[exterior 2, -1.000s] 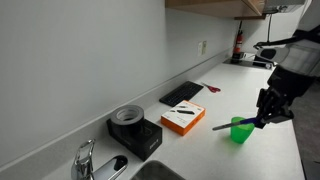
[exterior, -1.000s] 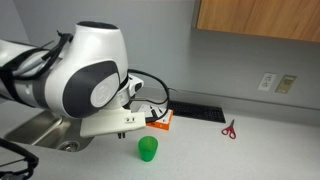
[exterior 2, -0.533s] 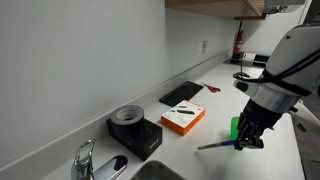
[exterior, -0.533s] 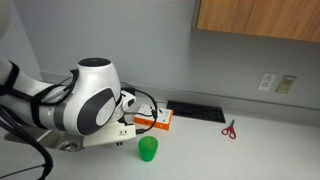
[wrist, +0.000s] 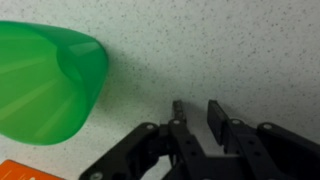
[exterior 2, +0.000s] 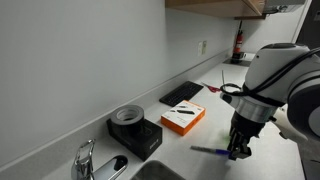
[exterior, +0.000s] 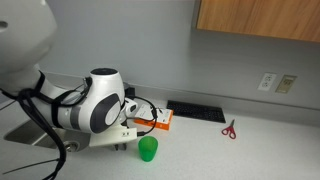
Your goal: Remove the marker from the cup and put it on the counter
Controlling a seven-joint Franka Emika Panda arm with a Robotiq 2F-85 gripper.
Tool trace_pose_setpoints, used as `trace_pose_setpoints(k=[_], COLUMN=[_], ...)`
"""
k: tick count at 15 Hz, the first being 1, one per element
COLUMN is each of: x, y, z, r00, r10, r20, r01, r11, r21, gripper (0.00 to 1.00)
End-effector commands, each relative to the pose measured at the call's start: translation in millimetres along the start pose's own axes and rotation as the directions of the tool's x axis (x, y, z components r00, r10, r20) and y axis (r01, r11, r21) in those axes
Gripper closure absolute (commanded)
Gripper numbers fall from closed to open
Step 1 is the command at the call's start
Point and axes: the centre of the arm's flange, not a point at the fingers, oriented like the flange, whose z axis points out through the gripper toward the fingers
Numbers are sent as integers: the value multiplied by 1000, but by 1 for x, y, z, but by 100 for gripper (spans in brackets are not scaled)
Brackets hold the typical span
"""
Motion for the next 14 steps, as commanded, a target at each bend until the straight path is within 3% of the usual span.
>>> trace_pose_setpoints(k=[1,6,14], x=[3,4,5], y=[5,10,9], z=[-14,-23,-12], r00=[1000,998,997], r10=[23,36,15], r20=[20,56,74], r01=[-23,-38,-17], r11=[1000,999,1000], r21=[20,27,26], gripper=[35,0,0])
